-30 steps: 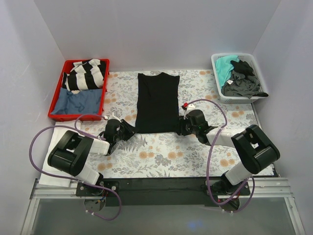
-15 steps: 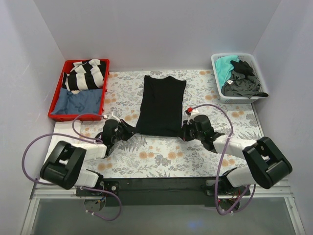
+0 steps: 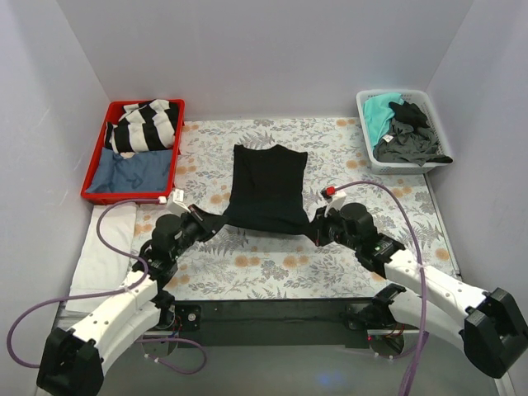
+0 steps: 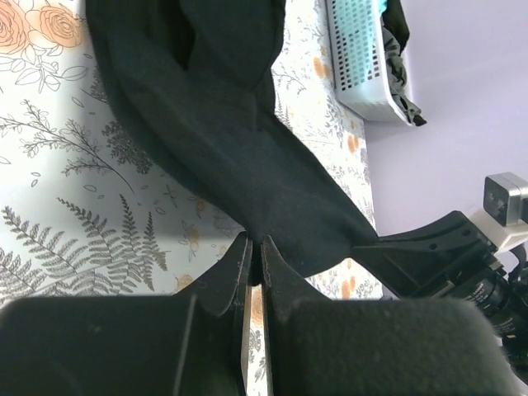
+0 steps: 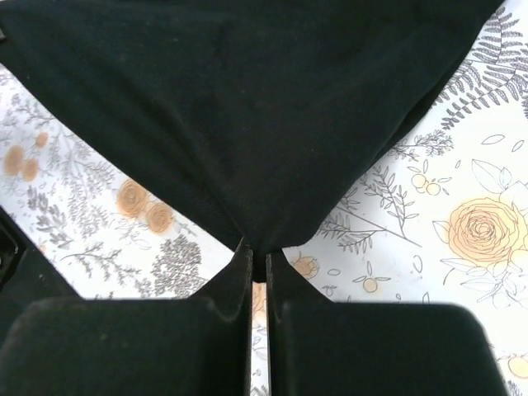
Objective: Fold and stack the t-shirts
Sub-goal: Grab one side of the 2/3 rectangular tshirt with both arms
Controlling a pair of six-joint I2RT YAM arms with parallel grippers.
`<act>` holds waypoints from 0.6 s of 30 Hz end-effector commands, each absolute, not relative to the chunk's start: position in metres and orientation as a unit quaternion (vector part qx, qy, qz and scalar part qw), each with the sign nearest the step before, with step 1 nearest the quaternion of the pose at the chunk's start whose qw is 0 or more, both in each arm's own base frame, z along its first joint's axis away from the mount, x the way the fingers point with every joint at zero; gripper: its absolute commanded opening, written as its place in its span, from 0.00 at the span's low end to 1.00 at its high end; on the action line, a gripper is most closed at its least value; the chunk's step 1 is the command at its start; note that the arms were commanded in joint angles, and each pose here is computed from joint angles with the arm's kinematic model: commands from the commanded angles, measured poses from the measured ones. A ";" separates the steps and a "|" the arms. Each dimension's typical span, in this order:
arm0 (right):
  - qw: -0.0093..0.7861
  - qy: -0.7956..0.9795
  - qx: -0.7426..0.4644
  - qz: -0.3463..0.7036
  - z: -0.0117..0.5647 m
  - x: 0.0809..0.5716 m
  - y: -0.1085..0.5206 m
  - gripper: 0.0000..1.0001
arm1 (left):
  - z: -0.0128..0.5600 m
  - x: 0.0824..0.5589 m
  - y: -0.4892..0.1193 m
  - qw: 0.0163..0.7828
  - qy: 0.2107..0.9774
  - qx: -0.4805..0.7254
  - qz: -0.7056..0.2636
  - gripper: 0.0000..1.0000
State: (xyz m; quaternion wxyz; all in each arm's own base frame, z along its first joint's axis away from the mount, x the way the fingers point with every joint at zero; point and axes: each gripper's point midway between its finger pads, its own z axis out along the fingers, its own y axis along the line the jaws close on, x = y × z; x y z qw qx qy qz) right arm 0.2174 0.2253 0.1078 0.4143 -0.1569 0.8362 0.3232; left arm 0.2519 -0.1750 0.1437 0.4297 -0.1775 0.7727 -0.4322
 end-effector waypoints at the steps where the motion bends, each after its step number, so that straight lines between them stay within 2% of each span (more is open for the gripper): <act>1: 0.429 0.839 -0.148 0.301 0.129 0.215 0.217 0.01 | 0.149 0.247 -0.164 0.438 0.781 -0.186 -0.403 0.00; 7: 0.472 0.825 -0.140 0.277 0.167 0.225 0.211 0.01 | 0.186 0.259 -0.156 0.473 0.764 -0.199 -0.391 0.00; 13: 0.522 0.812 -0.139 0.223 0.203 0.264 0.213 0.01 | 0.213 0.313 -0.163 0.504 0.754 -0.215 -0.361 0.00; 18: 0.534 0.815 -0.140 0.175 0.202 0.301 0.221 0.01 | 0.217 0.359 -0.177 0.511 0.758 -0.221 -0.339 0.00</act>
